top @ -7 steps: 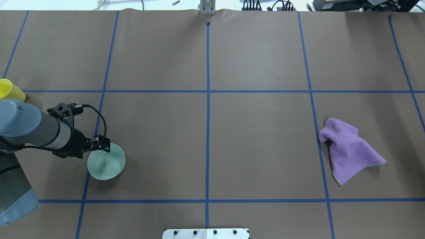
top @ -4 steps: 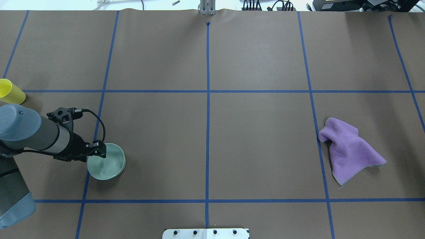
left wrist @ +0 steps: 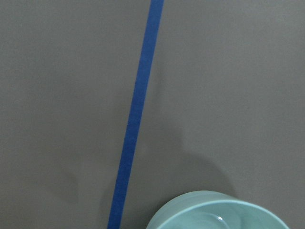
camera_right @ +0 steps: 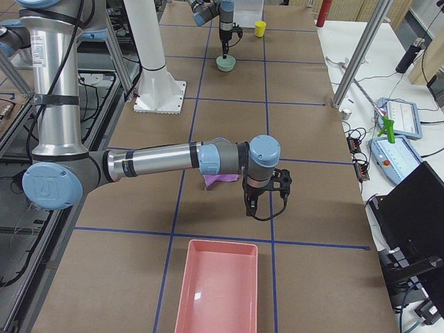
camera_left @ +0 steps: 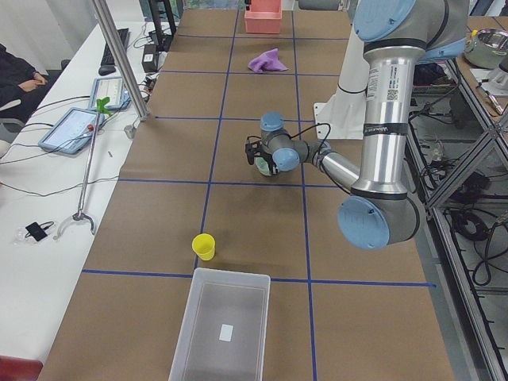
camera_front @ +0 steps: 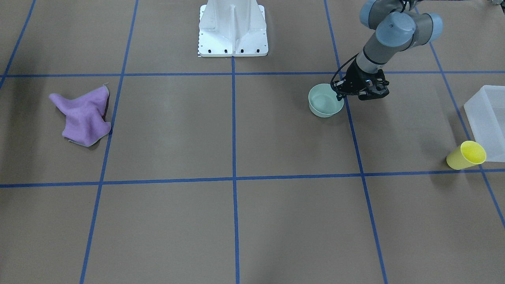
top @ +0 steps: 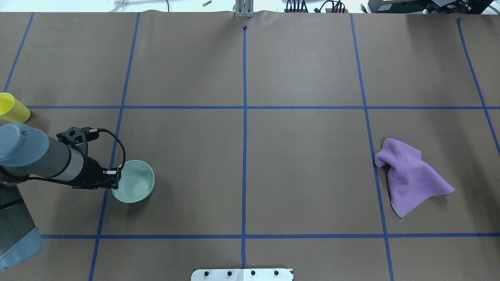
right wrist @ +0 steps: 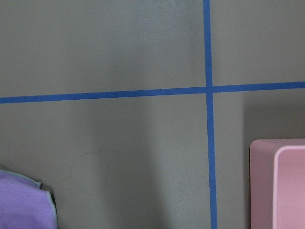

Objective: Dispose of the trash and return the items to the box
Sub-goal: 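Lift the bowl with the left gripper while the right gripper grasps the lavender cloth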

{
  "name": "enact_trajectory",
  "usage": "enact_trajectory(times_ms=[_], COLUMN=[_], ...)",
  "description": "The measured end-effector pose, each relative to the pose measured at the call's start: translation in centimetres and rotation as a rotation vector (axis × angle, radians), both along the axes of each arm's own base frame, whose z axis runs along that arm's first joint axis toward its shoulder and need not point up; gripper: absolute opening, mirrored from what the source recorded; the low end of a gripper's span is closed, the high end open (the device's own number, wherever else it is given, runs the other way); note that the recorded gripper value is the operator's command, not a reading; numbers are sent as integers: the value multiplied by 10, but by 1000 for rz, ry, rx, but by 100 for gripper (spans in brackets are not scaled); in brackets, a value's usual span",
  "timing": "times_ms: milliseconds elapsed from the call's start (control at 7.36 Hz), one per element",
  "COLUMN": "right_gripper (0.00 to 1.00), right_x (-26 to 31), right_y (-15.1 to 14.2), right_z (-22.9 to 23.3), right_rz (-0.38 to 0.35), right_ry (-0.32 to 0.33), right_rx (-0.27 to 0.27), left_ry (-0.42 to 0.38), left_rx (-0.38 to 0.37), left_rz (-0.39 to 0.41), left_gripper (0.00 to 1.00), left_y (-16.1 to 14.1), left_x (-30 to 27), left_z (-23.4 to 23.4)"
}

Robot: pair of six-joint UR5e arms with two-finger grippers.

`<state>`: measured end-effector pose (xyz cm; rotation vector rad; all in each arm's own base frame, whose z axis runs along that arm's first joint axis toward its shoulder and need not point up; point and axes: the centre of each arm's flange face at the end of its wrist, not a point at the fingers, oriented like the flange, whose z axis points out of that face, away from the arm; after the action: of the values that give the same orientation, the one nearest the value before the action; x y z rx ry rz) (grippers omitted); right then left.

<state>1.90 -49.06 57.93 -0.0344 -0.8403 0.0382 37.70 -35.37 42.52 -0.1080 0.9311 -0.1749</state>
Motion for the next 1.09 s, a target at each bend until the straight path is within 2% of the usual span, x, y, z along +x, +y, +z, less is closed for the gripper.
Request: enact_trajectory(times_ms=[272, 407, 679, 1086], right_gripper=[100, 100, 100, 100], right_x=[-26, -52, -120, -247], right_y=[0, 2, 8, 20], right_z=[-20, -36, -75, -127], right_rz=[-41, -75, -162, -251], right_ry=[-9, -9, 9, 61], right_rx=[26, 39, 92, 163], left_ry=[79, 114, 169, 228], left_rx=[-30, -55, -88, -56], left_rz=[-5, -14, -74, -127], left_gripper=[0, 0, 0, 0], left_y=[4, -7, -47, -101], left_x=[-23, -45, -110, -220], left_z=[-36, -46, -52, -29])
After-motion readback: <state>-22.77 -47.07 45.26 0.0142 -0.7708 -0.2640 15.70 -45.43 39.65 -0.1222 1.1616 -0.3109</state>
